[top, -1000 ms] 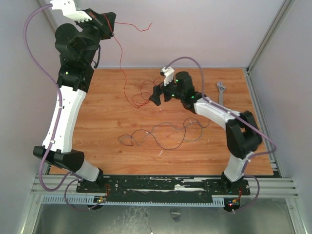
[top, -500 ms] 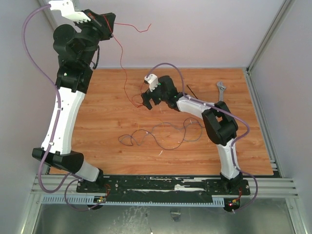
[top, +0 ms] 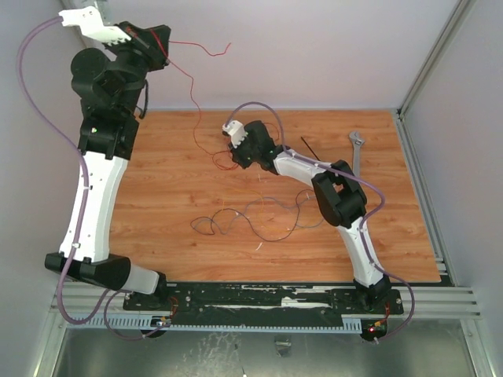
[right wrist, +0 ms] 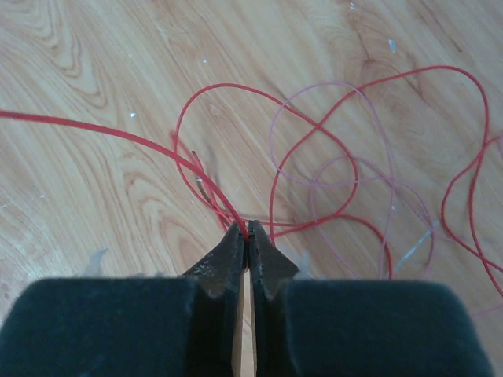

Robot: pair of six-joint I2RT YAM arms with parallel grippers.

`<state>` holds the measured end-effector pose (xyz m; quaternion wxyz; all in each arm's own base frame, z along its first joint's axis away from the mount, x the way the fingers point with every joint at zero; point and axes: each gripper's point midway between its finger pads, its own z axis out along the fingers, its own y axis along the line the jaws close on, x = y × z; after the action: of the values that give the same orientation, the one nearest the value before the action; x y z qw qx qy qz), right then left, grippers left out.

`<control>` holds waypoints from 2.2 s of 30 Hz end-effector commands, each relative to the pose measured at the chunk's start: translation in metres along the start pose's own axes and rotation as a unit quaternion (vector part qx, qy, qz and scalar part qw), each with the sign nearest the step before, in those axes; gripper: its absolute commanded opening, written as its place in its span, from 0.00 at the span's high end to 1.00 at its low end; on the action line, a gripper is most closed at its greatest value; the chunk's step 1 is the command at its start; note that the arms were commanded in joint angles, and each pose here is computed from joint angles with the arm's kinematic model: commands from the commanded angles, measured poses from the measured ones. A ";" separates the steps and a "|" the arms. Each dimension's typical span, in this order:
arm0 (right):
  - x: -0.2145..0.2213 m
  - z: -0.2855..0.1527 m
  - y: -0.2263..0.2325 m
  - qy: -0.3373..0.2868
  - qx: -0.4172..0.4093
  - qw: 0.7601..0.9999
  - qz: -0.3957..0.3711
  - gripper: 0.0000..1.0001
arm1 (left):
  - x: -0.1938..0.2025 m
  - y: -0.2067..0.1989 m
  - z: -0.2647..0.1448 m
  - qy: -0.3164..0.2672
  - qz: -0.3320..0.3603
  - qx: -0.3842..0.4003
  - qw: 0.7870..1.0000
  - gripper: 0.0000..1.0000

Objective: Zip-tie the wires
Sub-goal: Untie the cable at the center of the board, then straighten the cable at the center of the board.

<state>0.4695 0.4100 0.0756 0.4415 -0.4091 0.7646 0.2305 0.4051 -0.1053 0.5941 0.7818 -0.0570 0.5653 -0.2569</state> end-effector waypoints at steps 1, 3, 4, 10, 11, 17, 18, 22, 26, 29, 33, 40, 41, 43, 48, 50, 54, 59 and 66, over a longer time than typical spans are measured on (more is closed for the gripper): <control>-0.052 -0.034 -0.010 -0.037 0.043 0.998 -0.017 1.00 | -0.044 0.012 -0.024 -0.049 0.025 -0.036 0.998 1.00; -0.087 -0.056 -0.021 -0.062 0.074 0.995 -0.027 1.00 | -0.050 0.020 -0.032 -0.055 0.035 -0.053 0.997 1.00; -0.108 -0.071 -0.028 -0.075 0.095 0.992 -0.035 1.00 | -0.053 0.023 -0.036 -0.057 0.038 -0.059 0.996 1.00; -0.181 -0.147 -0.080 -0.071 0.248 0.962 -0.090 1.00 | -0.048 0.041 -0.051 -0.051 0.051 -0.092 0.993 1.00; -0.184 -0.159 -0.091 -0.060 0.281 0.953 -0.098 1.00 | -0.045 0.045 -0.053 -0.048 0.054 -0.100 0.992 1.00; -0.155 -0.224 -0.139 0.051 0.459 0.873 -0.156 1.00 | -0.018 0.075 -0.062 -0.022 0.061 -0.147 0.987 1.00; -0.150 -0.232 -0.143 0.070 0.477 0.860 -0.166 1.00 | -0.011 0.080 -0.063 -0.014 0.061 -0.152 0.986 1.00; -0.128 -0.249 -0.150 0.120 0.512 0.832 -0.176 1.00 | 0.015 0.094 -0.067 0.011 0.059 -0.168 0.984 1.00; -0.111 -0.256 -0.142 0.121 0.494 0.848 -0.148 1.00 | 0.042 0.103 -0.073 0.041 0.053 -0.170 0.983 1.00; -0.092 -0.269 -0.130 0.122 0.468 0.867 -0.117 1.00 | 0.067 0.105 -0.082 0.069 0.038 -0.164 0.983 1.00; -0.055 -0.290 -0.113 0.136 0.444 0.883 -0.069 1.00 | 0.112 0.106 -0.104 0.111 -0.003 -0.145 0.983 1.00; 0.022 -0.364 -0.112 0.160 0.475 0.865 0.041 1.00 | 0.200 0.132 -0.175 0.180 -0.072 -0.192 0.962 1.00; 0.031 -0.374 -0.111 0.160 0.480 0.861 0.054 1.00 | 0.211 0.134 -0.185 0.189 -0.078 -0.194 0.959 1.00; 0.052 -0.388 -0.107 0.157 0.488 0.854 0.083 1.00 | 0.231 0.133 -0.202 0.206 -0.093 -0.196 0.954 1.00; 0.078 -0.393 -0.097 0.121 0.489 0.852 0.142 1.00 | 0.275 0.134 -0.241 0.241 -0.126 -0.206 0.940 1.00; 0.089 -0.385 -0.091 0.118 0.477 0.856 0.160 1.00 | 0.287 0.140 -0.254 0.242 -0.135 -0.221 0.935 1.00; 0.113 -0.381 -0.090 0.122 0.492 0.843 0.179 1.00 | 0.307 0.154 -0.274 0.245 -0.144 -0.251 0.925 1.00; 0.134 -0.394 -0.103 0.130 0.533 0.812 0.201 1.00 | 0.337 0.168 -0.292 0.269 -0.153 -0.276 0.910 1.00; 0.157 -0.402 -0.120 0.152 0.571 0.780 0.206 1.00 | 0.359 0.183 -0.309 0.263 -0.163 -0.304 0.901 1.00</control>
<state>0.3214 0.0051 0.1470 0.4073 0.0205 0.8915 -0.1972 0.2609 -0.0570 0.1045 0.4744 -0.2915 0.8067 -0.1980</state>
